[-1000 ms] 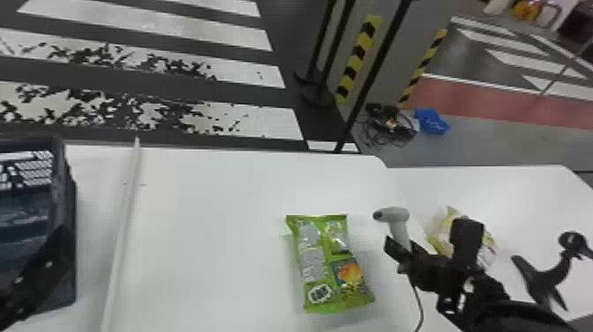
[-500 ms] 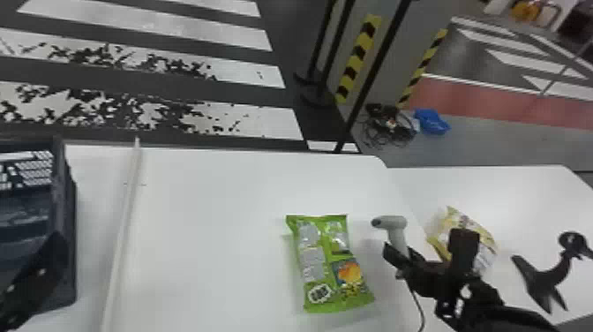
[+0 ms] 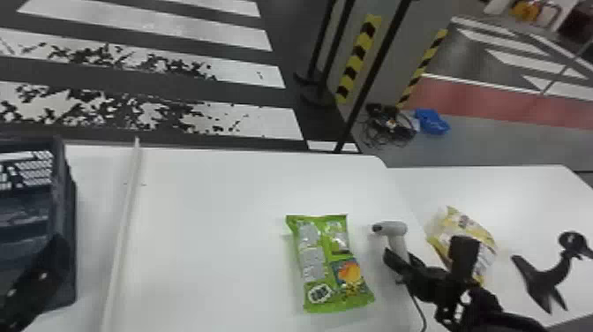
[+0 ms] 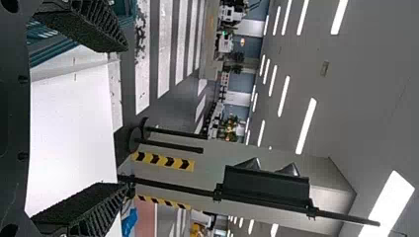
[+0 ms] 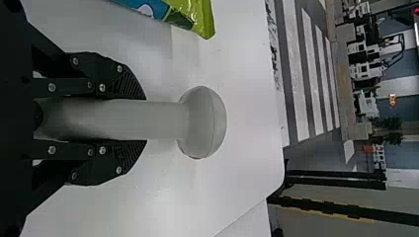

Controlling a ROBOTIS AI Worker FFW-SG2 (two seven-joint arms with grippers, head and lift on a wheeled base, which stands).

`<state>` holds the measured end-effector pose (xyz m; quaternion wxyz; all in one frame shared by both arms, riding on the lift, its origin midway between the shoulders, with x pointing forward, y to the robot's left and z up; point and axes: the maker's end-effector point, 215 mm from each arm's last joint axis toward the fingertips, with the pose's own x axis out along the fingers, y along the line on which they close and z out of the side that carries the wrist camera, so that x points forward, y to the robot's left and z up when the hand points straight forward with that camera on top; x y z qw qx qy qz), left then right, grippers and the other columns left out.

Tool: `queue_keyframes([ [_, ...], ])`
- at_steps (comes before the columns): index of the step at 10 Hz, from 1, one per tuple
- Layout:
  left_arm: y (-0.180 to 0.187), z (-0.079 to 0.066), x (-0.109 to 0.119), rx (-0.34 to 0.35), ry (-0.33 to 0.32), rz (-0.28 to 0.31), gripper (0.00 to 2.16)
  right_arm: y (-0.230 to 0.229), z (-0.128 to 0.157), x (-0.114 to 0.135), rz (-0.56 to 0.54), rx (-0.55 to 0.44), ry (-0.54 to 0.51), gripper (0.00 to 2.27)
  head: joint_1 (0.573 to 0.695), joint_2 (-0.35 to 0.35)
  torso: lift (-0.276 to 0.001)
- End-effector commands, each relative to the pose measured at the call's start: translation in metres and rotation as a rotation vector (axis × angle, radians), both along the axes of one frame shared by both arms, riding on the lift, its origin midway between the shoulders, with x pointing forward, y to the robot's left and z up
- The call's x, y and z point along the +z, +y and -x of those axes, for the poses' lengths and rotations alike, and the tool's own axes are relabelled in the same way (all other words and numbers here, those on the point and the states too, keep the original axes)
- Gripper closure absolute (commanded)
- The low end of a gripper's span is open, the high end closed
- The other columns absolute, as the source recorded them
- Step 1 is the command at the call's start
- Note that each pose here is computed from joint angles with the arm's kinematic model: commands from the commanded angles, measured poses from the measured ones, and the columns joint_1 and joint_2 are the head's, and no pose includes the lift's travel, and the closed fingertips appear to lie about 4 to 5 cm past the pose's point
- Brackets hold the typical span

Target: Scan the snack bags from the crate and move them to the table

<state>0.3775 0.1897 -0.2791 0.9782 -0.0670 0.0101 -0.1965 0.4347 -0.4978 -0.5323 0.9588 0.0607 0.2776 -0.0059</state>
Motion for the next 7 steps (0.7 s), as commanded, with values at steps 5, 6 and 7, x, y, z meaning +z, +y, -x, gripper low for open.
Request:
queue_keyframes([
  [5,-0.005,0.004,0.001,-0.005,0.001,-0.002,0.01,-0.003,0.008,0.000,-0.031,-0.003,-0.017,0.20,0.695,-0.350,-0.095],
  [6,-0.006,0.004,0.002,-0.007,0.001,-0.001,0.01,0.001,0.013,0.008,-0.047,-0.006,-0.041,0.20,0.695,-0.350,-0.095],
  [7,-0.006,0.005,0.002,-0.009,0.001,0.001,0.01,0.010,0.022,0.022,-0.071,-0.003,-0.074,0.20,0.695,-0.350,-0.095],
])
